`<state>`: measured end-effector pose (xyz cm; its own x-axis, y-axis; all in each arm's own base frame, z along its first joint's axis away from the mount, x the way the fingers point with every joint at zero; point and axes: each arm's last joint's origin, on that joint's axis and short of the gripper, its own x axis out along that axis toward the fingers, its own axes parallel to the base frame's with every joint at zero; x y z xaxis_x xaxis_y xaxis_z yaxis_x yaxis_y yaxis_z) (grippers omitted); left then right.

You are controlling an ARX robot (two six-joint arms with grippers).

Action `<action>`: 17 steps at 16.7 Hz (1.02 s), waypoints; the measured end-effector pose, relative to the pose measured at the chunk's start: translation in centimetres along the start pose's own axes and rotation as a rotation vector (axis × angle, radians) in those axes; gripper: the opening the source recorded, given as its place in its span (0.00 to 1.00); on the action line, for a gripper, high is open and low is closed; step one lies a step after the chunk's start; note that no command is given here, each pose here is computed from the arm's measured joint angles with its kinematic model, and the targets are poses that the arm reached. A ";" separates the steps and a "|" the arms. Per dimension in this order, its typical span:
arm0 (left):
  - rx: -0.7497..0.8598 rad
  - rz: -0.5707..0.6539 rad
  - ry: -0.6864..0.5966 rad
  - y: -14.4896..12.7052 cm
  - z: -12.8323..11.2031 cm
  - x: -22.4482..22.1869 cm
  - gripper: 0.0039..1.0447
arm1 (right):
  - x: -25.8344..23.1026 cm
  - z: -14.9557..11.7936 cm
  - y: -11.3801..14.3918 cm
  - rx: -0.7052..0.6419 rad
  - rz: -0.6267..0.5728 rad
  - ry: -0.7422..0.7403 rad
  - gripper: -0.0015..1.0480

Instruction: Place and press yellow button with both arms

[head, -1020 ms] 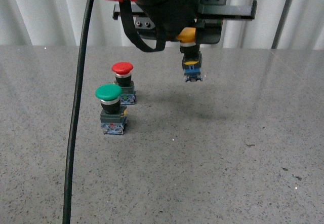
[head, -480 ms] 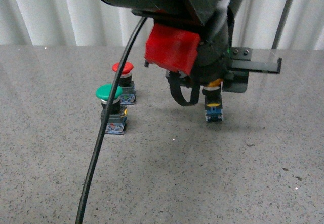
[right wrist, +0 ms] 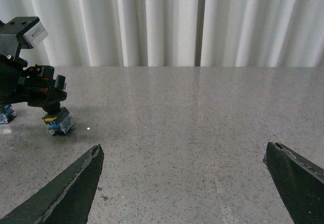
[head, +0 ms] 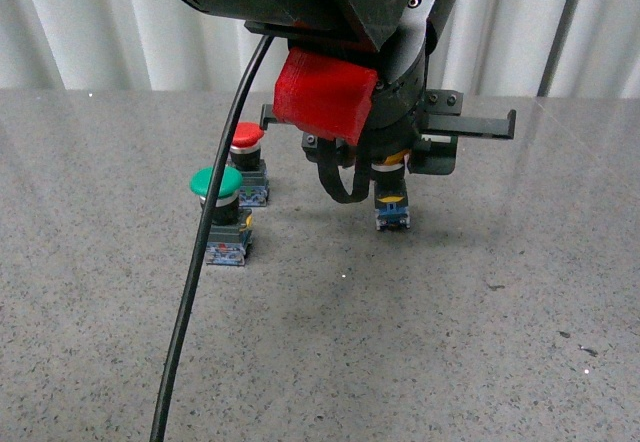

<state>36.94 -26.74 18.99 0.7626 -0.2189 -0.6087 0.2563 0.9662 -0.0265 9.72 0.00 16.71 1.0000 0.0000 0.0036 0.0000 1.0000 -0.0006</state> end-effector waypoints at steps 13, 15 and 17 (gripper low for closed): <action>0.027 0.152 -0.607 12.6 3.0 -19.1 0.94 | 0.0 0.0 0.0 0.000 0.000 0.000 0.94; 0.018 0.189 -0.586 14.6 -0.8 -20.8 0.94 | 0.0 0.0 0.0 0.000 0.000 0.000 0.94; -0.035 0.254 -0.671 16.4 -4.1 -21.4 0.82 | 0.0 0.0 0.0 0.000 0.000 0.000 0.94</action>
<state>22.45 -5.64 28.32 0.9998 -0.0118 0.0189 0.0114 0.9998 0.0190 9.72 0.00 16.71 1.0000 0.0000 0.0036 0.0000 1.0000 -0.0006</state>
